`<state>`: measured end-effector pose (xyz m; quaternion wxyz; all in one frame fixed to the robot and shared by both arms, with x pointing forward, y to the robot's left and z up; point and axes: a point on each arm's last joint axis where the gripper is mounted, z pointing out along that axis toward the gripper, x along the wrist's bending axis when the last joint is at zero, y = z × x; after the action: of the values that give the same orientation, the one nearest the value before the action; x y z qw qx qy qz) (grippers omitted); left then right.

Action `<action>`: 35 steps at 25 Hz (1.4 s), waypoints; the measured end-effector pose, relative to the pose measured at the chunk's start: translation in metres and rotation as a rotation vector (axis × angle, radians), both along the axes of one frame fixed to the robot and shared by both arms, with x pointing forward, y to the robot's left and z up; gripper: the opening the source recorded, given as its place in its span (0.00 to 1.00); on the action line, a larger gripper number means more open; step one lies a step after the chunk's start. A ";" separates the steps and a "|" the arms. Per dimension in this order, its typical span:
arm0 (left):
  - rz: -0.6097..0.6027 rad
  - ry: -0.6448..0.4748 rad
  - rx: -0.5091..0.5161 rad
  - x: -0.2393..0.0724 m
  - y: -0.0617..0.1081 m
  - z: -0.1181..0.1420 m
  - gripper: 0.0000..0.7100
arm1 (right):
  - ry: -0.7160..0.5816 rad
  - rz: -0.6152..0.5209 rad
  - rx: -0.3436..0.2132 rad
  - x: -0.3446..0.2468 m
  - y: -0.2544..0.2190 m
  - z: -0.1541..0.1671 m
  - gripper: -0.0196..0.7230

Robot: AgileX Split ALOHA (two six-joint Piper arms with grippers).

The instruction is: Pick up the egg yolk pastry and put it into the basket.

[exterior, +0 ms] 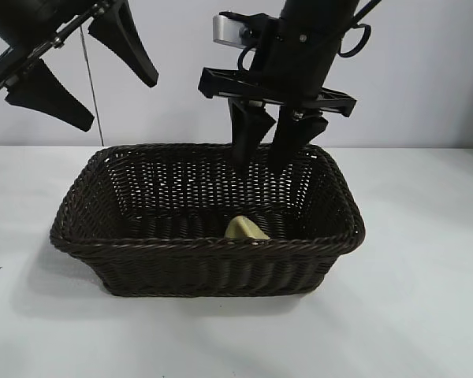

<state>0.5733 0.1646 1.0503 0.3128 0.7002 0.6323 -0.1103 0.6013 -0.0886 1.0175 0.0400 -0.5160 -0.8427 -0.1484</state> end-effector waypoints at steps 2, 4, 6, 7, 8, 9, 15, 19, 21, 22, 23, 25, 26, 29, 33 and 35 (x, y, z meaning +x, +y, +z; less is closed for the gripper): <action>-0.001 0.001 0.000 0.000 0.000 0.000 0.84 | -0.011 0.001 0.003 -0.001 -0.001 0.005 0.57; -0.001 0.001 0.000 0.000 0.000 0.000 0.84 | -0.027 0.001 0.008 -0.003 -0.002 0.012 0.57; -0.002 0.003 0.000 0.000 0.000 0.000 0.84 | -0.044 -0.004 0.014 -0.004 -0.006 0.020 0.57; -0.003 0.004 0.000 0.000 0.000 0.000 0.84 | -0.046 -0.012 0.015 -0.004 -0.010 0.023 0.57; -0.003 0.005 0.000 -0.001 0.000 0.000 0.84 | -0.049 -0.020 0.015 -0.004 -0.014 0.027 0.58; -0.003 0.005 0.000 -0.001 0.000 0.000 0.84 | -0.051 -0.033 0.016 -0.002 -0.020 0.030 0.58; -0.004 0.004 0.003 -0.001 0.000 0.000 0.84 | -0.063 -0.104 0.007 0.005 -0.066 0.050 0.58; -0.004 0.004 0.003 -0.001 0.000 0.000 0.84 | -0.064 -0.153 0.019 0.013 -0.096 0.053 0.58; -0.004 0.004 0.003 -0.001 0.000 0.000 0.84 | -0.061 -0.178 0.043 0.016 -0.106 0.054 0.58; -0.004 0.004 0.003 -0.001 0.000 0.000 0.84 | -0.058 -0.191 0.060 0.016 -0.110 0.056 0.58; -0.004 0.004 0.003 -0.001 0.000 0.000 0.84 | -0.059 -0.201 0.073 0.017 -0.114 0.058 0.58; -0.004 0.004 0.003 -0.001 0.000 0.000 0.84 | -0.067 -0.213 0.089 0.017 -0.120 0.062 0.58; -0.004 0.004 0.003 -0.001 0.000 0.000 0.84 | -0.072 -0.213 0.091 0.016 -0.121 0.064 0.58; -0.005 0.005 0.003 -0.001 0.000 0.000 0.84 | -0.082 -0.213 0.089 0.014 -0.124 0.069 0.58; -0.006 0.006 0.003 -0.001 0.000 0.000 0.84 | -0.086 -0.214 0.089 0.013 -0.125 0.070 0.58; -0.006 0.006 0.003 -0.001 0.000 0.000 0.84 | -0.087 -0.213 0.087 0.013 -0.125 0.070 0.58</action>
<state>0.5725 0.1647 1.0500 0.3094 0.7022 0.6313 -0.1124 0.6140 -0.2134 1.0879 0.0101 -0.5936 -0.7767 -0.2105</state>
